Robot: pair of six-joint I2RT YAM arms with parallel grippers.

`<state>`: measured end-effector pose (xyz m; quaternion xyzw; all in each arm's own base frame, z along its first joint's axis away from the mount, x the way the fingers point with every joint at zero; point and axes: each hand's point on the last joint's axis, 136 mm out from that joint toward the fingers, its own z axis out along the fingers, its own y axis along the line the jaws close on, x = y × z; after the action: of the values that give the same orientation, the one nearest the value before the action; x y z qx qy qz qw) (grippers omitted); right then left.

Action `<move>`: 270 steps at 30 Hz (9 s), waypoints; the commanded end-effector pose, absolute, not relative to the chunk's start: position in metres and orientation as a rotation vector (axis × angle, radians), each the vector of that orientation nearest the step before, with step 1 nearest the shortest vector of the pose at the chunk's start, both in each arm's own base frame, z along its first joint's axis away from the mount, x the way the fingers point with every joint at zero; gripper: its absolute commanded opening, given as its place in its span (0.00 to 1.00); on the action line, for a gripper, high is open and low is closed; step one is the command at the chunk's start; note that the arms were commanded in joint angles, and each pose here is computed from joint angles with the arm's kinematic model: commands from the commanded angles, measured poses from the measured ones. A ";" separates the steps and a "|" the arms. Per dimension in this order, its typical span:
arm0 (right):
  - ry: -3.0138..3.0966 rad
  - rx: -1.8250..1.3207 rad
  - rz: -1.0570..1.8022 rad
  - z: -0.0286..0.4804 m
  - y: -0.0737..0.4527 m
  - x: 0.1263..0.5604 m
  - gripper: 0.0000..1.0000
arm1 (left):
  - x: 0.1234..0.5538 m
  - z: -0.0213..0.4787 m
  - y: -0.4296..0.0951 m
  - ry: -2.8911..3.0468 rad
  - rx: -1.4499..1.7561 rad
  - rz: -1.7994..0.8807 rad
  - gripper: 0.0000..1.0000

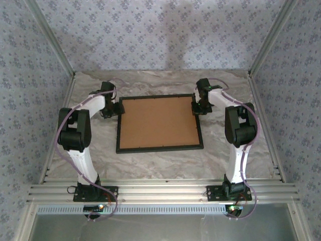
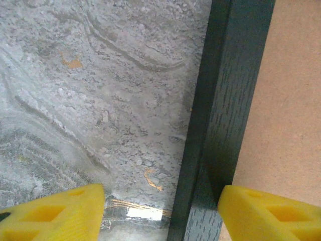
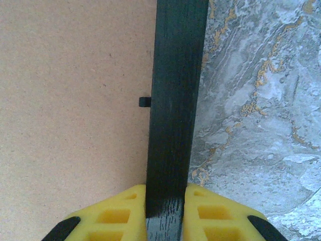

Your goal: Put the photo into the frame

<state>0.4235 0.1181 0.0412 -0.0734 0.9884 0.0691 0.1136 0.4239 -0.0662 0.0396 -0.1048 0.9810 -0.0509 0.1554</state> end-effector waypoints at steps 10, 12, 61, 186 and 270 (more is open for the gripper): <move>2.966 -0.296 0.327 0.025 0.151 0.407 0.19 | 0.376 -0.027 -0.107 3.083 -0.157 -0.117 0.64; 2.965 -0.294 0.332 0.025 0.152 0.407 0.19 | 0.374 -0.031 -0.112 3.089 -0.156 -0.129 0.64; 2.976 -0.241 0.296 0.029 0.138 0.406 0.19 | 0.407 0.060 -0.058 2.797 -0.369 -0.180 0.73; 2.961 -0.131 0.277 0.036 0.119 0.407 0.20 | 0.270 0.031 -0.050 2.909 -0.595 -0.283 0.78; 2.957 -0.132 0.256 0.042 0.114 0.409 0.18 | 0.295 0.031 -0.074 2.949 -0.436 -0.260 0.78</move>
<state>0.4263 0.1045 0.0419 -0.0355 0.9896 0.0719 0.1191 0.2961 -0.0756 0.0367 -0.1452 0.9823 -0.0886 0.0787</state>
